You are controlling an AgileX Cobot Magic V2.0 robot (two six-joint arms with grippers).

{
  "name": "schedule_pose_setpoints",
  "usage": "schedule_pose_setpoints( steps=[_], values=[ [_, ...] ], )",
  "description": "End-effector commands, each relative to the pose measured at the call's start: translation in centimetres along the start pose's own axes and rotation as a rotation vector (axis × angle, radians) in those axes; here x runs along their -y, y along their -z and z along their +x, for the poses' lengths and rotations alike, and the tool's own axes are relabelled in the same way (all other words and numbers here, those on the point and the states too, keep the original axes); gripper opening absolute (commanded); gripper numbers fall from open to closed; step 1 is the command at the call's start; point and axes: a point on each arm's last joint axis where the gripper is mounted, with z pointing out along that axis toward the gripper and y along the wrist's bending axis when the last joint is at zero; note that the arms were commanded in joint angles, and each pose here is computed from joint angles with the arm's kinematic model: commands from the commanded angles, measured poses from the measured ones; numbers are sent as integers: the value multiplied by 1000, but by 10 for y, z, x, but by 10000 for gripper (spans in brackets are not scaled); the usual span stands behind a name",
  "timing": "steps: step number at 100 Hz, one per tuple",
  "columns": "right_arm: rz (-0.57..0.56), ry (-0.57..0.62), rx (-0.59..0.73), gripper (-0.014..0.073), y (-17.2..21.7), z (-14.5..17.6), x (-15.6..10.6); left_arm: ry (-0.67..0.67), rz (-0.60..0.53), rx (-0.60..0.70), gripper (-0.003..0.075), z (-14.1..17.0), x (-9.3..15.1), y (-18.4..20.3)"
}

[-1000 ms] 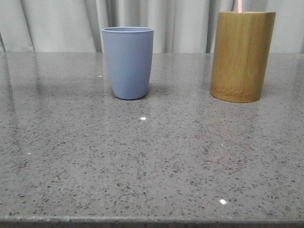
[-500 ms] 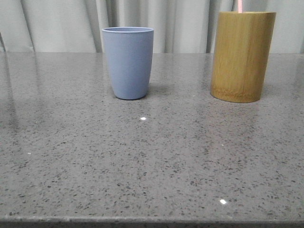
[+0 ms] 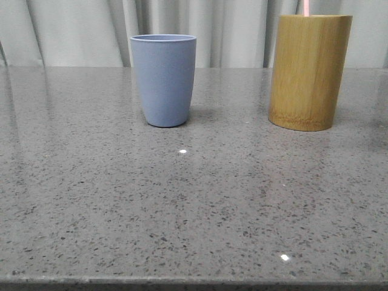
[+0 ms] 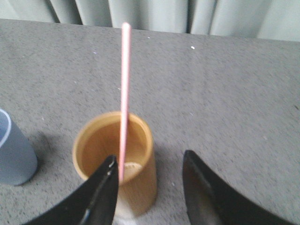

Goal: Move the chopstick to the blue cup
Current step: 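Open the left gripper and lift it off the blue cup, then grasp the pink stick in the bamboo holder with the right gripper and lift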

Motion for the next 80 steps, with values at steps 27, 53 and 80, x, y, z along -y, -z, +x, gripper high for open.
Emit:
schedule_pose_setpoints(
  steps=[27,53,80],
  values=[
    [-53,-21,82,345,-52,-55,-15,10,10,118,348,-5,-1,10],
    [-50,-25,56,345,-87,-62,-16,10,10,118,348,-5,-1,10],
    [-46,-27,45,345,-114,-63,-16,10,12,129,348,-6,0,10]
  ],
)
